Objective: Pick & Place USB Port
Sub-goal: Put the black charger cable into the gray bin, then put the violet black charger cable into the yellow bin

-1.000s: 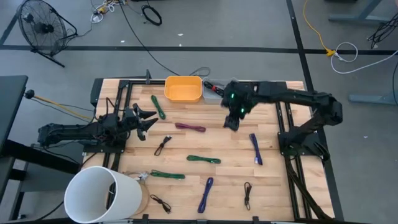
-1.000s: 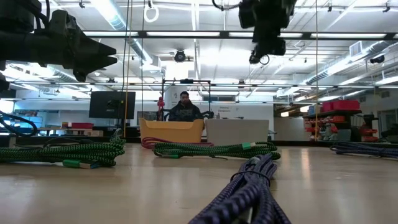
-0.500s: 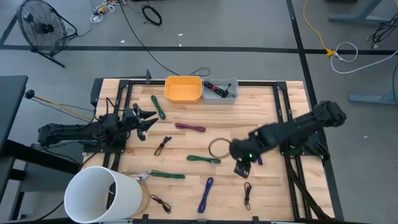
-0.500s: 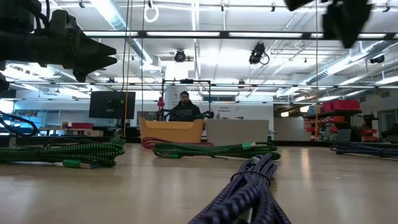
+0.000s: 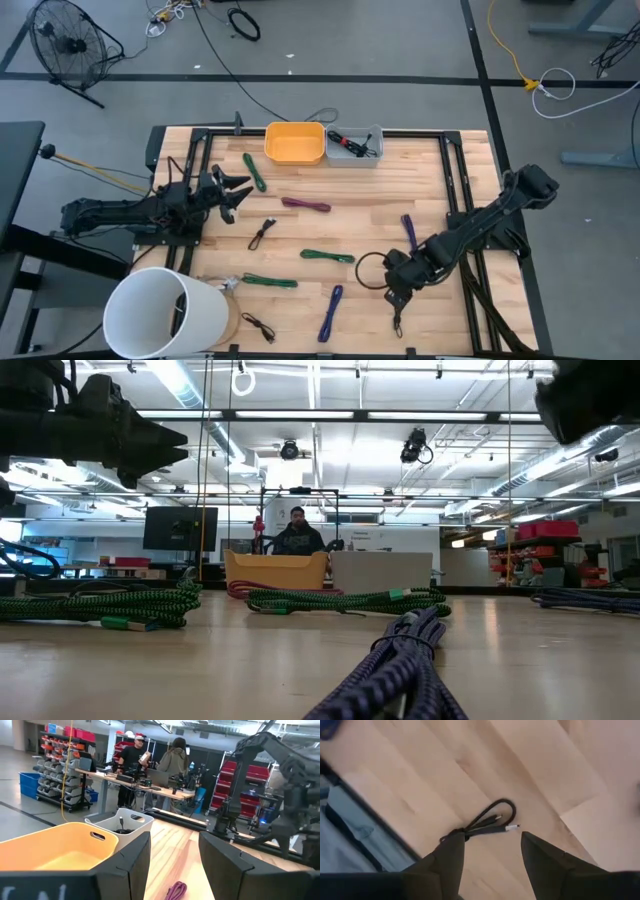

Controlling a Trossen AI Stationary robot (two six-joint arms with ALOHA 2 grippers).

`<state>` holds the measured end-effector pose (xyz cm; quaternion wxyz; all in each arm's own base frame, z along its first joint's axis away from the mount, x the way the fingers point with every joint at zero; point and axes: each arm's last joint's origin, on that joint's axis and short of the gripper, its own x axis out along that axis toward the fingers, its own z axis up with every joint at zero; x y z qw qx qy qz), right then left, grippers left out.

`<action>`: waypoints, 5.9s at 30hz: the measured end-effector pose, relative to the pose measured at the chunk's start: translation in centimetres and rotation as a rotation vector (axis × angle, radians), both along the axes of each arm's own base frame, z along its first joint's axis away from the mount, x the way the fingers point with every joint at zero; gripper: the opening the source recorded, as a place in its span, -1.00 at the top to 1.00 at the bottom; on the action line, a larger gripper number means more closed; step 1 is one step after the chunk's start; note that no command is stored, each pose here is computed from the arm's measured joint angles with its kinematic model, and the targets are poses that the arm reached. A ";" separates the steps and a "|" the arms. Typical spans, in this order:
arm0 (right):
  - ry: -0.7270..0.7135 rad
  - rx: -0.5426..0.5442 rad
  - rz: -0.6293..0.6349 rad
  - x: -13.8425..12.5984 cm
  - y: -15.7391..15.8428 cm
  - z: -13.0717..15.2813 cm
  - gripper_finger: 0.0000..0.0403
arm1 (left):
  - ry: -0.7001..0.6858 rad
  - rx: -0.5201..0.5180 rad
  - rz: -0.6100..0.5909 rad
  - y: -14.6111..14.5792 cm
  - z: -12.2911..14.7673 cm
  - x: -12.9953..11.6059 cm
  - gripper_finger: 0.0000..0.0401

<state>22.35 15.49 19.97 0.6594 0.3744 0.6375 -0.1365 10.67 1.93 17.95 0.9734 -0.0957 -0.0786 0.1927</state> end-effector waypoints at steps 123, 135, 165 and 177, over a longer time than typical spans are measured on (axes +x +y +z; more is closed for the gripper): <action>-0.361 -0.926 -0.106 5.9 -35.1 1.4 0.95 | 0.001 0.034 0.027 0.1 0.1 0.0 0.13; -0.388 -0.903 -0.081 6.0 -35.1 1.4 0.28 | 0.001 0.034 0.019 0.0 0.1 0.0 0.13; 0.181 -0.223 0.004 1.6 -19.6 3.1 0.22 | 0.027 0.024 0.017 0.0 -0.1 0.0 0.13; 0.265 -0.223 0.086 0.7 -14.5 1.0 0.22 | 0.021 0.007 0.015 0.0 -0.2 0.0 0.13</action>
